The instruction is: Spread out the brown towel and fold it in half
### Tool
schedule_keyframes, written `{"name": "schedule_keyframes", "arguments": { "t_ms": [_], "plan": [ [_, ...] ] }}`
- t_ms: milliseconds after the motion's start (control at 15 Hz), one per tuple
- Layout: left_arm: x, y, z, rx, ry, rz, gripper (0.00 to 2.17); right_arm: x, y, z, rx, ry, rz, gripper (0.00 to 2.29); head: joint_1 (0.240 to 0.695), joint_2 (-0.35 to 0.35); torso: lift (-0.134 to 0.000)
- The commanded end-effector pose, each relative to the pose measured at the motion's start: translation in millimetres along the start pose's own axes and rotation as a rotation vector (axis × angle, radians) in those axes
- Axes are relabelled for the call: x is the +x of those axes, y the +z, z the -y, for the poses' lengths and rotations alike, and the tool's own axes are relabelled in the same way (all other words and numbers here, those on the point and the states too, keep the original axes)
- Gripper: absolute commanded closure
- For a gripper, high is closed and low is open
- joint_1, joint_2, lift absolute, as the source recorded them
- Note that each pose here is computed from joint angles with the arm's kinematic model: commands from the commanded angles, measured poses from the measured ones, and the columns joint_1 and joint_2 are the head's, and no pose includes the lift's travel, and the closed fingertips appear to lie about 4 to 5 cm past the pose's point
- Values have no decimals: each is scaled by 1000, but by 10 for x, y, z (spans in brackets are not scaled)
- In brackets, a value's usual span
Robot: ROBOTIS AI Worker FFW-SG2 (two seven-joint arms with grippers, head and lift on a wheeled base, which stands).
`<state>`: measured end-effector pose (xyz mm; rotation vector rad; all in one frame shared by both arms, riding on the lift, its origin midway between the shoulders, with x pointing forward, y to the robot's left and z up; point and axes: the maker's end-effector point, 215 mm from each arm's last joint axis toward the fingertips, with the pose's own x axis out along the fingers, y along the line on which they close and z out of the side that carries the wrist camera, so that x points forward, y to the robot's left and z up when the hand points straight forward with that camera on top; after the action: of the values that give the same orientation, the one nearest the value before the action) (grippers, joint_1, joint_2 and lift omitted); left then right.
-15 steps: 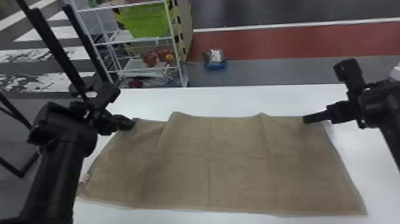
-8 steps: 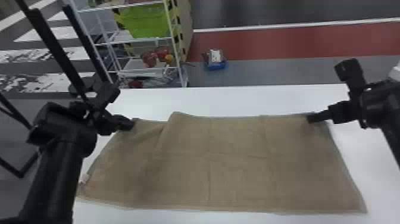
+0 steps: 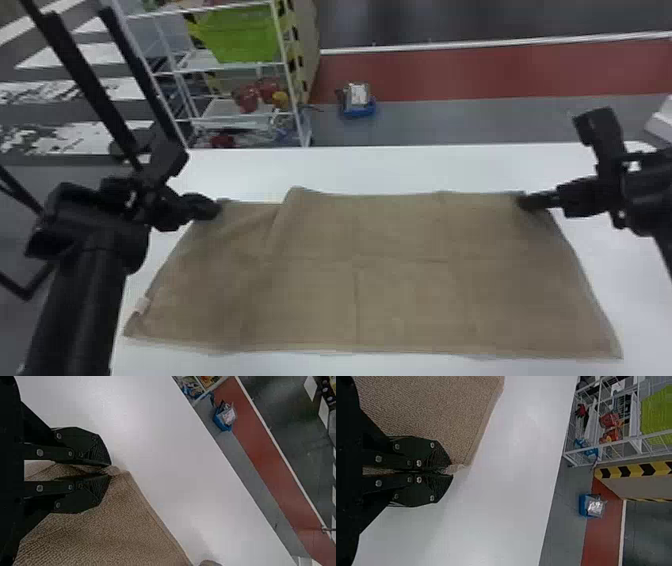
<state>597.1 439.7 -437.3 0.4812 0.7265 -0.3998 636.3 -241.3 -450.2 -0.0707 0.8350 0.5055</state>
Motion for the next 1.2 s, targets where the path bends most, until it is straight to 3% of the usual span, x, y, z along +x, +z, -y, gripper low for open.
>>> {"name": "schedule_keyframes", "arguments": {
  "t_ms": [0,533,667,1133],
  "plan": [
    [-176,-13,-67,-39,21,58,994,-200,6,-10,13,23,58,1109,695,172,-134],
    [-671,-38,-82,-98,62,182,991,-843,-31,-40,86,86,170,1109,695,182,-134],
    [-768,-77,-26,-105,60,192,991,-998,-72,114,122,74,185,1109,695,179,-134],
    [-861,-67,82,-118,46,214,991,-1418,34,648,141,-12,229,1109,695,123,-134]
  ]
}}
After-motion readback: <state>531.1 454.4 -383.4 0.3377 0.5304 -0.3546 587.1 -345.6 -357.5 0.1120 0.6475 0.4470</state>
